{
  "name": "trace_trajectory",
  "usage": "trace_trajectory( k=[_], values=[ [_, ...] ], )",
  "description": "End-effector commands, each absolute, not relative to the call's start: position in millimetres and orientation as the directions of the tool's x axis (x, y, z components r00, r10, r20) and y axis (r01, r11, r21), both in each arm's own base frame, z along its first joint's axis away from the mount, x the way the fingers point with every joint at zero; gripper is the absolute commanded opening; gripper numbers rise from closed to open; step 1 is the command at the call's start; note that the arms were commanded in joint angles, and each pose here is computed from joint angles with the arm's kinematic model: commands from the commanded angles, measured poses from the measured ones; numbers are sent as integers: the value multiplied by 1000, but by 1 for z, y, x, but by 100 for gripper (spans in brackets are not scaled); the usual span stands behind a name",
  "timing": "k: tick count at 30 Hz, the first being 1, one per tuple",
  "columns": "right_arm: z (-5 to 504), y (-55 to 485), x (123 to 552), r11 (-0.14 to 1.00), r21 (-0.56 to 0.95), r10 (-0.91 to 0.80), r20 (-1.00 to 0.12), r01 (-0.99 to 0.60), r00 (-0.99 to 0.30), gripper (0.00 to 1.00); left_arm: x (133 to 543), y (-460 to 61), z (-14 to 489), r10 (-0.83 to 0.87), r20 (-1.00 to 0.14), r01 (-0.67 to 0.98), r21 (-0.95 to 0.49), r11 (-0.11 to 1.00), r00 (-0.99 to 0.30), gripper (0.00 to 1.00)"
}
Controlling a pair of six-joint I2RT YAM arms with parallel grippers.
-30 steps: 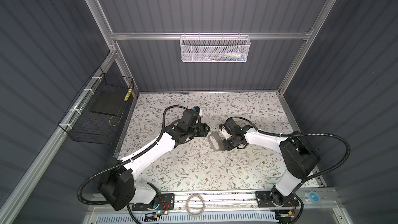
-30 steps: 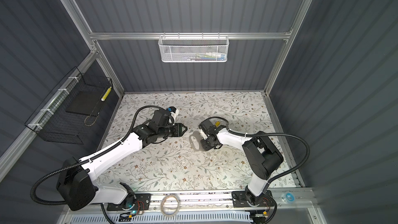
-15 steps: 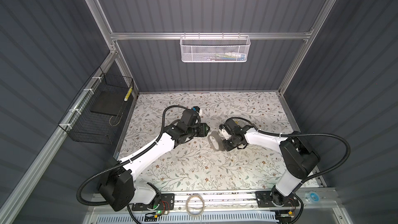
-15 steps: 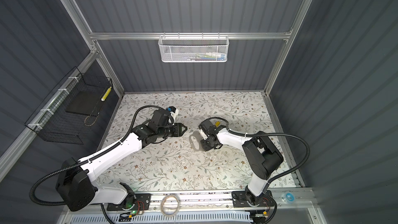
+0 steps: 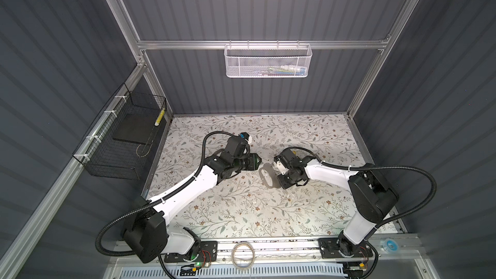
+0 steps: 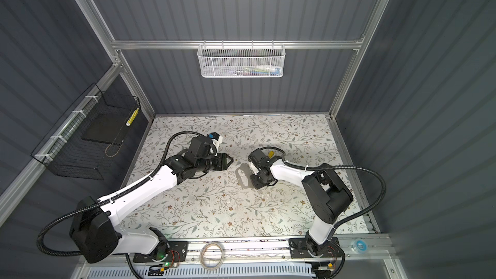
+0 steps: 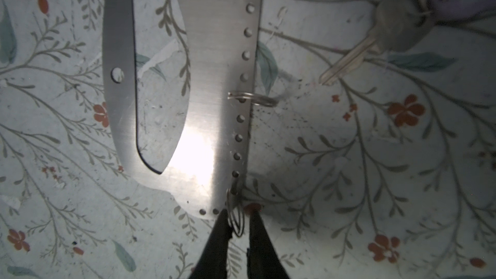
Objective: Attach keys to a key ring
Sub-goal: Pick up the keyring from the center of the table.
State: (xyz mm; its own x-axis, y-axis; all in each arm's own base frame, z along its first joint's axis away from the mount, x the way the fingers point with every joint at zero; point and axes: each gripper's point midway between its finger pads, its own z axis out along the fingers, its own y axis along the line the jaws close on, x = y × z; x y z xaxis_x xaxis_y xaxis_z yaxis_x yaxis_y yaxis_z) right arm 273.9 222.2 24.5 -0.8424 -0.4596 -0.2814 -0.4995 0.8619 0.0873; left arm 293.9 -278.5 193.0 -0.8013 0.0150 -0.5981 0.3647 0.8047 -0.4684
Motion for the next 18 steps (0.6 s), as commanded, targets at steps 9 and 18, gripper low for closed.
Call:
trace_trajectory(
  k=[9,18],
  values=[
    [20,224,271,860,97,-469,-239,-501,-850,19,289,-277,203,33,-620,391,-451,802,-784,47],
    [19,223,271,864,90,-466,-229,-495,-855,12,290,-278,204,36,-622,396,-452,799,-782,47]
  ],
)
